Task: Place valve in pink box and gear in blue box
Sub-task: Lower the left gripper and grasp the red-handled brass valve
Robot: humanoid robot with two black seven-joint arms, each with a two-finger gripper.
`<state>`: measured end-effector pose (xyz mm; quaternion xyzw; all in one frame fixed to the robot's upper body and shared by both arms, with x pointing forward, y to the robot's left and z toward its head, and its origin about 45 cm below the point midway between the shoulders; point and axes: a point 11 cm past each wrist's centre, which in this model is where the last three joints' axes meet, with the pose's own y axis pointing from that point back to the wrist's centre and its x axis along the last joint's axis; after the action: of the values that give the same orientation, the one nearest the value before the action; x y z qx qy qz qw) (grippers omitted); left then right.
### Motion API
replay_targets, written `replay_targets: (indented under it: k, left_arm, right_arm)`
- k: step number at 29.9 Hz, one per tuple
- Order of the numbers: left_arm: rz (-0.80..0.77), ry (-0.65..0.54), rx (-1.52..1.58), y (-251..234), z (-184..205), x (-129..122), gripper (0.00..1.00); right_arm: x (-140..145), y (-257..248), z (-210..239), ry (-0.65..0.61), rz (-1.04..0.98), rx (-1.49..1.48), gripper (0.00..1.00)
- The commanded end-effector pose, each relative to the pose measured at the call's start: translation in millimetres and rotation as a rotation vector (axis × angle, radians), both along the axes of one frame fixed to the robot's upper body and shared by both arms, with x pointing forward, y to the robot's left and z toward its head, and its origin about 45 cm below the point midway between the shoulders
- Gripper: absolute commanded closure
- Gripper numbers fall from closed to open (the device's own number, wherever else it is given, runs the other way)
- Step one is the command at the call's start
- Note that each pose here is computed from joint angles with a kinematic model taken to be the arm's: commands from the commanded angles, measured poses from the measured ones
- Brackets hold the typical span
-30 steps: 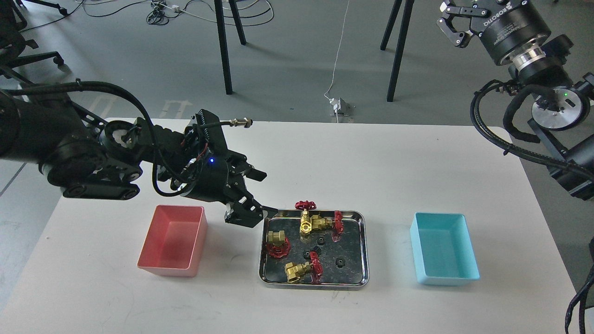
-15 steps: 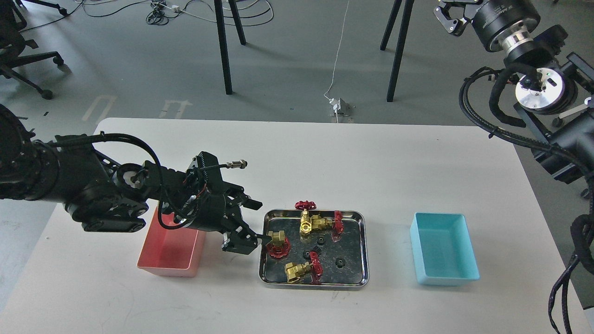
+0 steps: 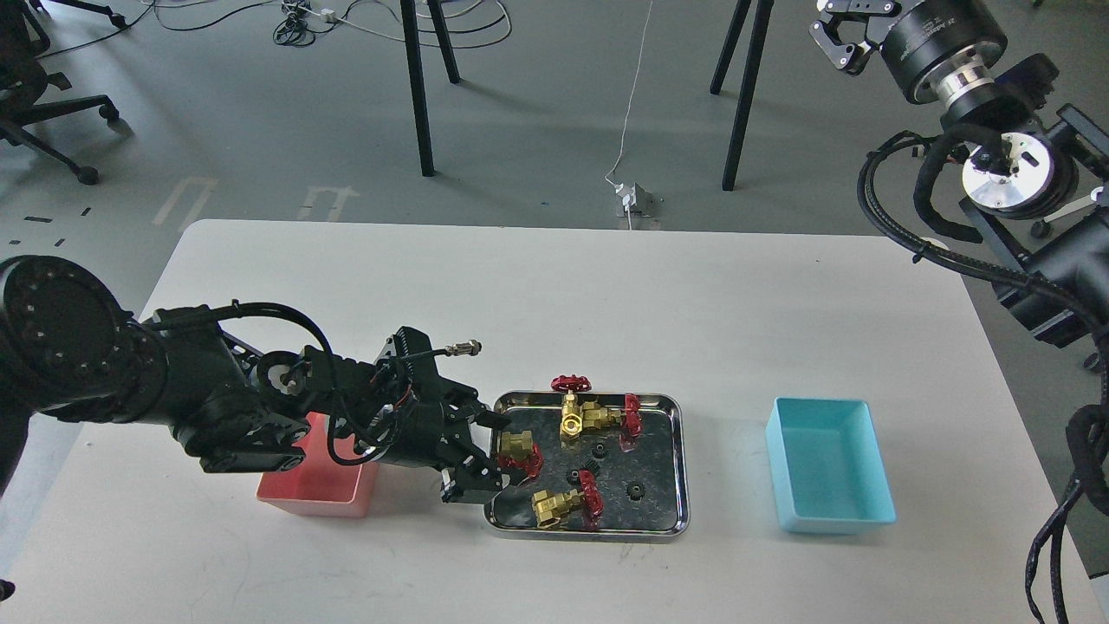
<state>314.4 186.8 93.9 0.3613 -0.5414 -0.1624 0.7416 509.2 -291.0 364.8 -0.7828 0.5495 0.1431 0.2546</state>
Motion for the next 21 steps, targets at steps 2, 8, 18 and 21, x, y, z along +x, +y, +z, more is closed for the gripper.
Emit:
replay_targets:
  k: [2, 8, 18, 21]
  left_arm:
    - [0.003, -0.004, -0.006, 2, -3, -1, 0.33]
    - [-0.001, -0.023, -0.025, 0, 0, 1, 0.38]
    - [0.002, -0.026, -0.041, -4, 1, 2, 0.51]
    - [0.004, -0.026, -0.041, -4, 1, 2, 0.60]
  right_arm:
    - [-1, 0, -4, 0.007, -0.001, 0.001, 0.00]
    - [-2, -2, -9, 0.017, -0.002, 0.002, 0.00]
    - [-4, -5, -15, 0.027, -0.007, 0.002, 0.00]
    - [-4, -5, -16, 0.029, -0.009, 0.003, 0.00]
